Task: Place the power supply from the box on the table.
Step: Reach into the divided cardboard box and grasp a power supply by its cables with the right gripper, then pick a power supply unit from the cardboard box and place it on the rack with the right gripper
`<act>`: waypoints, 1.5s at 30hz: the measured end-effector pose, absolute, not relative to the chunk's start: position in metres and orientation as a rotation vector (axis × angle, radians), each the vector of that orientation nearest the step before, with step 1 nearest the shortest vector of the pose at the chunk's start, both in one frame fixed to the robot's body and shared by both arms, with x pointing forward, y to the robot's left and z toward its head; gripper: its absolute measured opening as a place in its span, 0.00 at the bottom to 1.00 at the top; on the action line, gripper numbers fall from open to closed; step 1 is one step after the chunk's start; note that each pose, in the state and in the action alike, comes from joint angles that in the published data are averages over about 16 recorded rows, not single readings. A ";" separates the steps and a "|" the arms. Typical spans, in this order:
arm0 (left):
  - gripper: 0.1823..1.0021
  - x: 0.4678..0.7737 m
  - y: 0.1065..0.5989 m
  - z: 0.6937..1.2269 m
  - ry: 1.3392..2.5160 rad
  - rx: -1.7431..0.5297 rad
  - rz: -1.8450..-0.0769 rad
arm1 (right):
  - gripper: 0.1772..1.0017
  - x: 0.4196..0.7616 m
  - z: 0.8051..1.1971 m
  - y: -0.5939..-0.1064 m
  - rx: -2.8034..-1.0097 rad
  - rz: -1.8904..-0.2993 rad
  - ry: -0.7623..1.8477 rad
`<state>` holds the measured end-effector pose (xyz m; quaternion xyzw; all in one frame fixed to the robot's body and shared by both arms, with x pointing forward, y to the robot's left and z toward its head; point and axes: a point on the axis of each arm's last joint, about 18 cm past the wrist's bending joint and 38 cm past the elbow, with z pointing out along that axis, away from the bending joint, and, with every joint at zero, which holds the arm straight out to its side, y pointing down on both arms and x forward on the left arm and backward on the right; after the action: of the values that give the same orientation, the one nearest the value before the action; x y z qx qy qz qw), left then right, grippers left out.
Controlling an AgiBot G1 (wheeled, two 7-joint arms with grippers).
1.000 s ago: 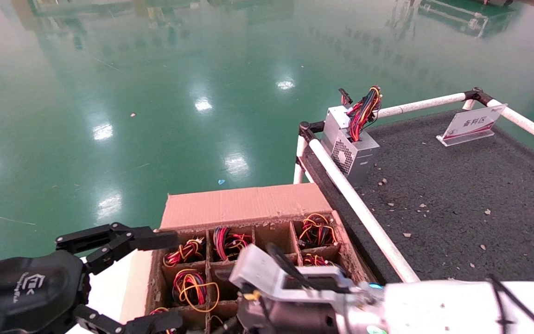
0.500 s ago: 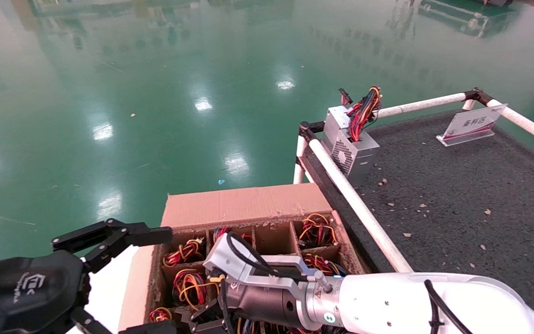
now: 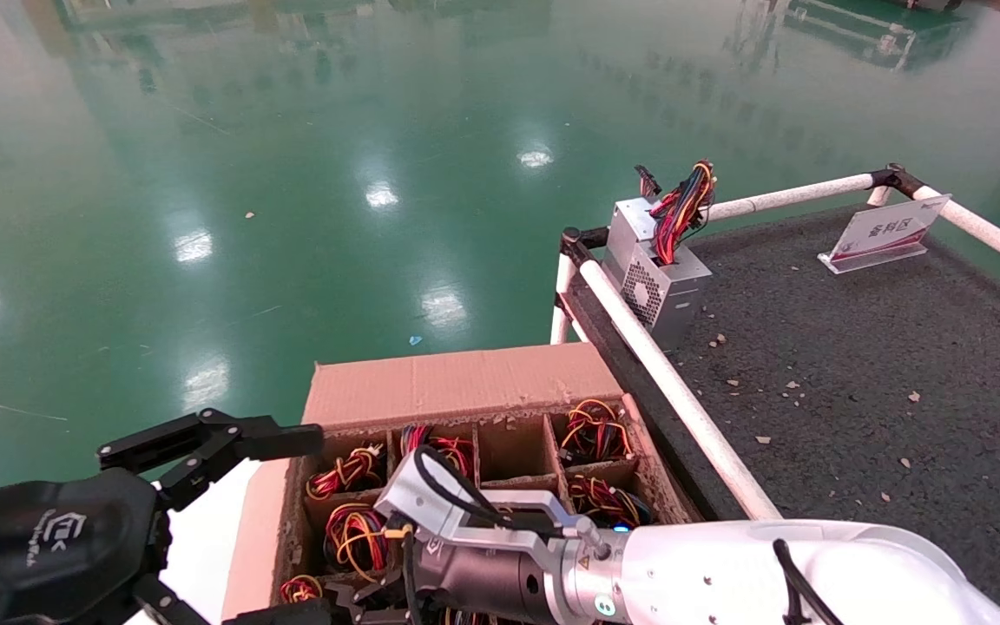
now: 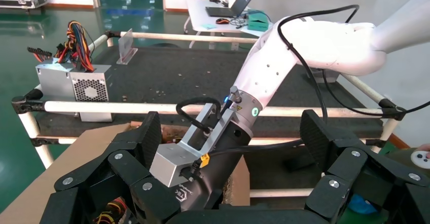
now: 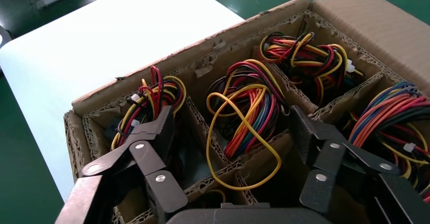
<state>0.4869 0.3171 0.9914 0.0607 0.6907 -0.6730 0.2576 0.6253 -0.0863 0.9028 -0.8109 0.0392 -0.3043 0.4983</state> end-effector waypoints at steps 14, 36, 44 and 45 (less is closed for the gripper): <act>1.00 0.487 0.317 0.991 1.873 0.165 -1.825 | 0.52 0.628 0.895 -0.083 -1.976 -0.726 0.141; 1.00 0.487 0.317 0.991 1.873 0.165 -1.825 | 0.07 0.617 0.922 -0.094 -1.857 -0.522 0.317; 1.00 0.487 0.317 0.991 1.873 0.165 -1.825 | 0.05 0.607 0.970 -0.102 -1.701 -0.361 0.427; 1.00 0.487 0.317 0.991 1.873 0.165 -1.825 | 0.05 0.605 0.978 -0.103 -1.679 -0.341 0.438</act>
<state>0.4869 0.3171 0.9914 0.0607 0.6907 -0.6730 0.2576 0.6053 -0.1033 0.9780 -0.7342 0.1915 -0.1492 0.6340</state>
